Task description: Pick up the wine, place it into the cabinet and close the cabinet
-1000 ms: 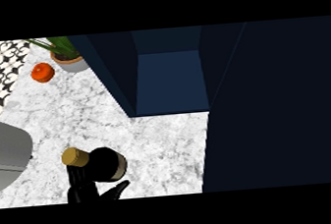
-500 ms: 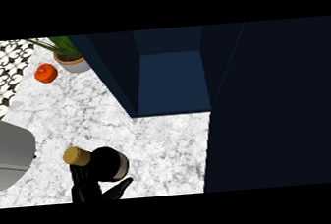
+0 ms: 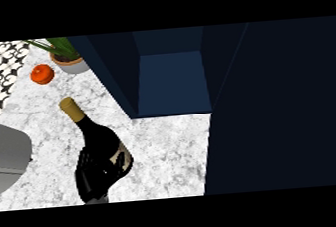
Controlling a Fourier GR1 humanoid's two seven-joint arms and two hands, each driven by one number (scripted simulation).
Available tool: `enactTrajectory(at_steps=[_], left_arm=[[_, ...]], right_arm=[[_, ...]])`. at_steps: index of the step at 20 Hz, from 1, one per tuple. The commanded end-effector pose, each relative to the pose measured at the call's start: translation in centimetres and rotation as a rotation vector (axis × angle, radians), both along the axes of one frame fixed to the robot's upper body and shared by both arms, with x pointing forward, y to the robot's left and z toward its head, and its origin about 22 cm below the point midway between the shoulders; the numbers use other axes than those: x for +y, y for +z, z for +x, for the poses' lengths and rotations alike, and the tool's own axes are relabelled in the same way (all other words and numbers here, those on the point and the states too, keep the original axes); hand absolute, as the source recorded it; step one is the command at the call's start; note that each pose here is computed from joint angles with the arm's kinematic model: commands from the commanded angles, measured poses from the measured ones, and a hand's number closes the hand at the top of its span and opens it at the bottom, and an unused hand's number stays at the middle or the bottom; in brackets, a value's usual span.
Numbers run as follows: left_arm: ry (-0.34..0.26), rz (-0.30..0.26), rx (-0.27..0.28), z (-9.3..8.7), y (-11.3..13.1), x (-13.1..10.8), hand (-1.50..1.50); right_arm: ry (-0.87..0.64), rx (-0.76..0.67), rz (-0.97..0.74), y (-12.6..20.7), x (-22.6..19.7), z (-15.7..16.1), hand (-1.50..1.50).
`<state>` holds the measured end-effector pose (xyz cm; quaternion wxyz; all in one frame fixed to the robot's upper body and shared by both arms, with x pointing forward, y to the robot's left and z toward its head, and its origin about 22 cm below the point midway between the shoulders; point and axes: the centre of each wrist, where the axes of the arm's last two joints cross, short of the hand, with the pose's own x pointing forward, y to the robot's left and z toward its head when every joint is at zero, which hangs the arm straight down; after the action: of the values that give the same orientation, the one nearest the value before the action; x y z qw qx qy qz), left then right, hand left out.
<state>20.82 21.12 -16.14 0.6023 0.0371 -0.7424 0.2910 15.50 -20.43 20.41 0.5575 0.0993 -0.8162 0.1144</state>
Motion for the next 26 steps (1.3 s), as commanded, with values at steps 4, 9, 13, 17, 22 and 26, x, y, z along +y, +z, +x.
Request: enactTrajectory(at_steps=[4,9,13,17,22,26], left_arm=[[-0.088,-0.049,-0.015,1.8,0.6,-0.7,1.5],[-0.154,-0.048,-0.032,3.0,1.4,0.7,1.5],[-0.325,-0.059,0.016,3.1,2.5,5.9,1.5],[-0.336,-0.069,-0.059,2.2,3.7,8.5,1.5],[-0.425,-0.083,-0.038,3.3,2.8,4.2,1.5],[-0.485,-0.051,-0.072,3.8,5.0,2.8,1.5]], right_arm=[[0.014,-0.027,0.029,0.4,-1.6,-2.4,-1.5],[0.012,-0.023,0.048,0.0,-2.0,-0.9,-1.5],[0.03,-0.02,0.021,-1.1,-1.1,-0.6,-1.5],[0.014,-0.028,0.015,-0.1,-0.8,-1.7,-1.5],[0.031,-0.026,0.041,-0.4,-2.4,1.7,-1.5],[0.035,-0.004,0.011,-0.1,-0.6,0.5,-1.5]])
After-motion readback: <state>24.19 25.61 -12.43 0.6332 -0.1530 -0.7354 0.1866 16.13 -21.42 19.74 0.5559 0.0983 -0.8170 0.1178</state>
